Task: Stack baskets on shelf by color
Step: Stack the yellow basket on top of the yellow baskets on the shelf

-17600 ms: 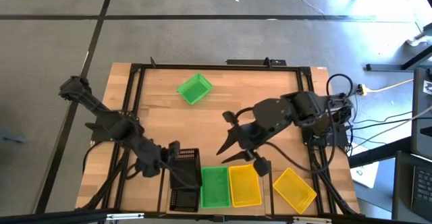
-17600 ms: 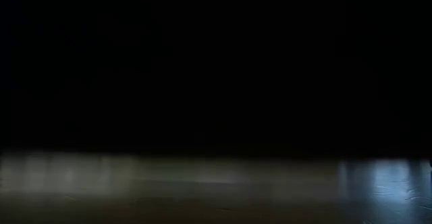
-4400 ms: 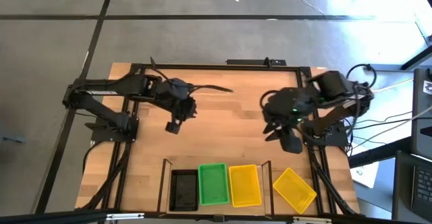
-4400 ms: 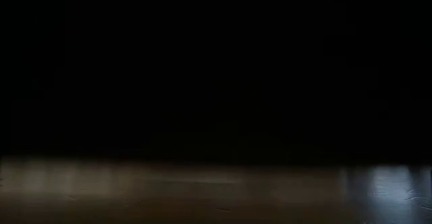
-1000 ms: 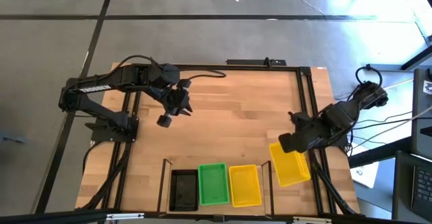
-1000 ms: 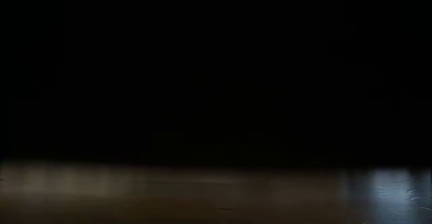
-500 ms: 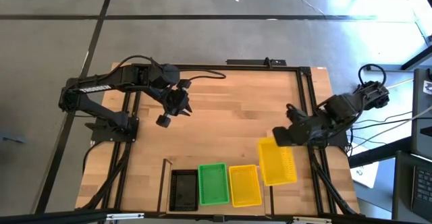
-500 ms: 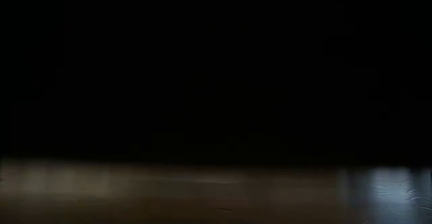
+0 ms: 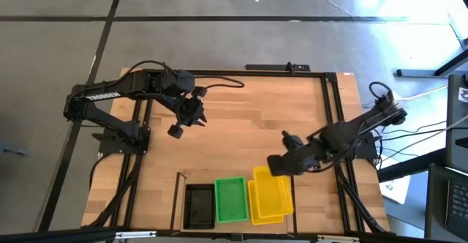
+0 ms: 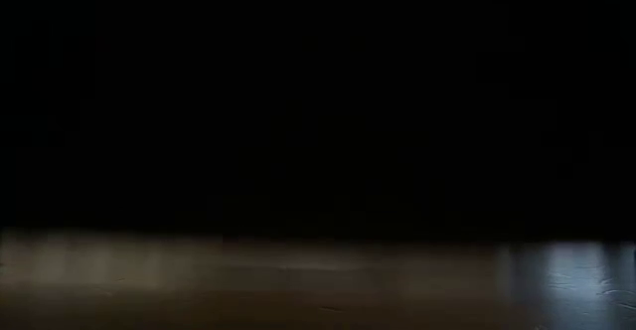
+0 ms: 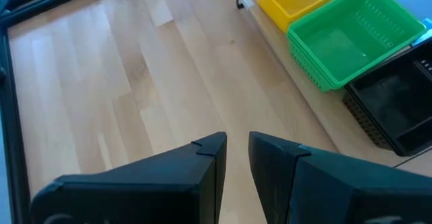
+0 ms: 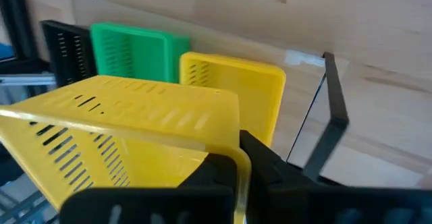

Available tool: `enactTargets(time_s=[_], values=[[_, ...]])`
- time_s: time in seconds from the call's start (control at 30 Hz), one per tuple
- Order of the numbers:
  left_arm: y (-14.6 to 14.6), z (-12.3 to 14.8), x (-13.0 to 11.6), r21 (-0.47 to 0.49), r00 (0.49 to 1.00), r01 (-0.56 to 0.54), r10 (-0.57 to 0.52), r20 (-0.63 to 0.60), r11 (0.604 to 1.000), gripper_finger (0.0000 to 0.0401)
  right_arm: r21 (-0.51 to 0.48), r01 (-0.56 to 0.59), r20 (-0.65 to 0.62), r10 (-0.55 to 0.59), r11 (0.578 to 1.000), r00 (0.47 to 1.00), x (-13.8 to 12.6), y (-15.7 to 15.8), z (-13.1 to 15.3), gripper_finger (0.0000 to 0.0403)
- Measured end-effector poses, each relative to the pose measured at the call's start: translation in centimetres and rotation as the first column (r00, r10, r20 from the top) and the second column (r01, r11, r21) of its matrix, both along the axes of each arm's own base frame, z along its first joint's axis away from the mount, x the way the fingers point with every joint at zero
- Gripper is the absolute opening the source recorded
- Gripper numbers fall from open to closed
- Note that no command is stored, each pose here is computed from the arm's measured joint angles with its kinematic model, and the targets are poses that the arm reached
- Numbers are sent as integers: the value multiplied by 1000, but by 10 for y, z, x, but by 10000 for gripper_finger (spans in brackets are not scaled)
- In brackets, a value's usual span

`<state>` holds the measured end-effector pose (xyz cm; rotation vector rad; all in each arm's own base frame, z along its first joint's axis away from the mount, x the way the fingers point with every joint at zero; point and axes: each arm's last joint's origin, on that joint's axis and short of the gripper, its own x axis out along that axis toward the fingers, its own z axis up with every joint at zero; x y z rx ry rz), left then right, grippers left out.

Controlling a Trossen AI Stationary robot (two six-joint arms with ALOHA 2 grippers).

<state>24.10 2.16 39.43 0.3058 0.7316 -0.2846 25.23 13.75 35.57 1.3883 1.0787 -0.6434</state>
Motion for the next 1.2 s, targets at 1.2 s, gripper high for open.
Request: enactTargets(time_s=[1.2], values=[[0, -3, -3, 12, 999, 18, -17, -39, 1000, 55, -21, 15, -271, -20, 1000, 962, 50, 28, -77, 43]])
